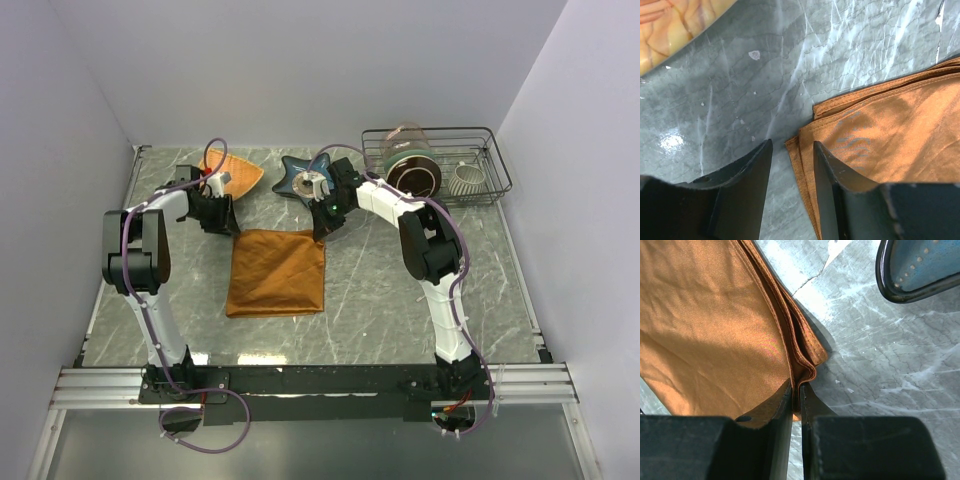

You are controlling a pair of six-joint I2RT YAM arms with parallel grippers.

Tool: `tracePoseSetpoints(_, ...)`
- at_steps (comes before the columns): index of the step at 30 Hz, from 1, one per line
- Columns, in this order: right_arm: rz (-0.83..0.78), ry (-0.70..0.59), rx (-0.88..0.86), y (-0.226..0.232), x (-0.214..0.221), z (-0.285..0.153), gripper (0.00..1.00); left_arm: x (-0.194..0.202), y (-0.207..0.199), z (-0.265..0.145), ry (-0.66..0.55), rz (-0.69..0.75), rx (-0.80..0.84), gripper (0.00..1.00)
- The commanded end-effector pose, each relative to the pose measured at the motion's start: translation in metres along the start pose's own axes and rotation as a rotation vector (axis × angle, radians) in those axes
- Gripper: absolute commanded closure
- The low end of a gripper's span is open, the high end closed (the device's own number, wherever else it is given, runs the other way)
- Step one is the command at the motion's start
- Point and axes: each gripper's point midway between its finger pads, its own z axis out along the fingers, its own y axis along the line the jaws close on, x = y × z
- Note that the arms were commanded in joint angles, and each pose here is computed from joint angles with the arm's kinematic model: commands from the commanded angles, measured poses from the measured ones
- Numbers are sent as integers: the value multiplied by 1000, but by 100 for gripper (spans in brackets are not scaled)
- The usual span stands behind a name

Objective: Fold the napkin into a case and place the utensils inside
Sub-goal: Pick up the lower triangle-folded napkin from the center of the board.

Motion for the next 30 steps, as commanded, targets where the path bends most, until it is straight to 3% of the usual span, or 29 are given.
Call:
tracePoseSetpoints(1,-71,-64,-4,8,-23,-10,83,25,-5,7,74,-19,17,56)
tracePoseSetpoints(13,-118,-71,-22,15,-30,-8,81,0,-17,13,25,28,105,70)
tracePoseSetpoints(22,-128,-77,-13,16,-34,-15,74,6,-38,-4,13,156,215,99)
tracePoseSetpoints(26,-129,-82,-8,18,-38,-23,56,3,-44,-13,-21,219,233,99)
tracePoseSetpoints(27,-121,-77,-7,18,-37,-26,45,2,-45,-15,-29,243,230,99)
tracePoseSetpoints(30,-114,-89,9,16,-39,-38,28,-4,-44,-22,-74,320,209,99)
